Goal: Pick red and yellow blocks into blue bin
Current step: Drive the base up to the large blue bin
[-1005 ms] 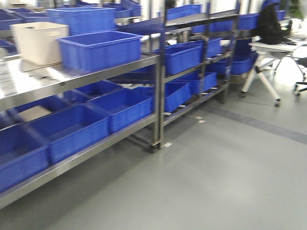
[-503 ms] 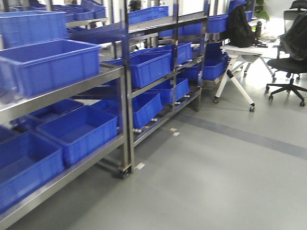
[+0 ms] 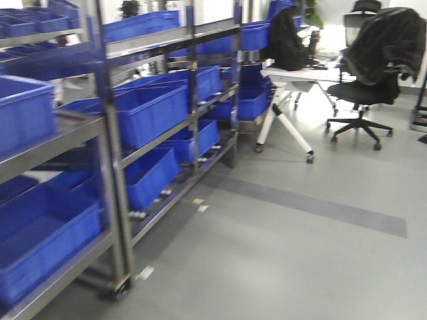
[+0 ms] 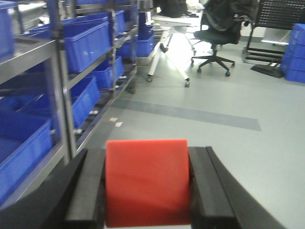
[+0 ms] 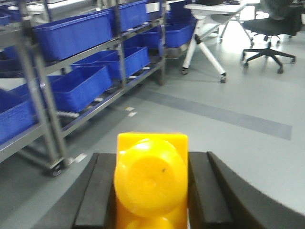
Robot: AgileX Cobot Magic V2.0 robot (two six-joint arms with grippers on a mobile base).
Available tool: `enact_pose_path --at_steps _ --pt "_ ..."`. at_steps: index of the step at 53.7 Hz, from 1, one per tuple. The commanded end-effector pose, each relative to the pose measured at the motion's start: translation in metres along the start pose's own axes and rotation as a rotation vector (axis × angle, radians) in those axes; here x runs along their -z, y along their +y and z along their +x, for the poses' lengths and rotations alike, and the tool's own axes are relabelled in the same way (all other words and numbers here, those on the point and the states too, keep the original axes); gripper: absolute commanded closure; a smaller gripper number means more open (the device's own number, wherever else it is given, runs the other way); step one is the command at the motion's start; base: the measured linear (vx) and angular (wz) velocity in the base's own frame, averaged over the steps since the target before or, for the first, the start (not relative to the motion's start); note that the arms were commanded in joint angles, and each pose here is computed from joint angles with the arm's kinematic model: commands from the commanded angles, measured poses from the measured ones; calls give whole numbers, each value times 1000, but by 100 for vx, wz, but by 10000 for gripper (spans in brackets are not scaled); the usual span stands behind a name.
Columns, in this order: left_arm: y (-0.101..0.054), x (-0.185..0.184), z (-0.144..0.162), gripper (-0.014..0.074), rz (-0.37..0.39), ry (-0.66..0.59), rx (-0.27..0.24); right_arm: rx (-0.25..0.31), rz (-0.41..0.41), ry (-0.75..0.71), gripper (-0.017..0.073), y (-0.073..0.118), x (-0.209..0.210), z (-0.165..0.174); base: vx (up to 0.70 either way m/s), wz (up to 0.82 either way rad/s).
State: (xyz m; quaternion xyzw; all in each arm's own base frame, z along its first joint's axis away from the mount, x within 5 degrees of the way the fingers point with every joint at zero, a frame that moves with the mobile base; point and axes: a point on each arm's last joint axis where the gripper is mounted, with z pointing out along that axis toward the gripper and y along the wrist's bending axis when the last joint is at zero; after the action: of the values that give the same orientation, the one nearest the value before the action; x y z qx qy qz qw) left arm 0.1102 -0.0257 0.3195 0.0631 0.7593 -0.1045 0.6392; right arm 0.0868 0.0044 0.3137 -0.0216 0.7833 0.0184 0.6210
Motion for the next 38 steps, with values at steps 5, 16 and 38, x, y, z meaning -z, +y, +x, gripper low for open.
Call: enact_pose_path --at_steps 5,16,38 --pt "1 1 -16 593 -13 -97 15 27 -24 -85 569 2 3 -14 64 -31" --pt "1 1 -16 593 -13 -97 15 27 -24 -85 569 2 3 -14 63 -17" --pt "1 1 -16 593 -13 -95 15 27 -23 -85 569 2 3 -14 59 51"
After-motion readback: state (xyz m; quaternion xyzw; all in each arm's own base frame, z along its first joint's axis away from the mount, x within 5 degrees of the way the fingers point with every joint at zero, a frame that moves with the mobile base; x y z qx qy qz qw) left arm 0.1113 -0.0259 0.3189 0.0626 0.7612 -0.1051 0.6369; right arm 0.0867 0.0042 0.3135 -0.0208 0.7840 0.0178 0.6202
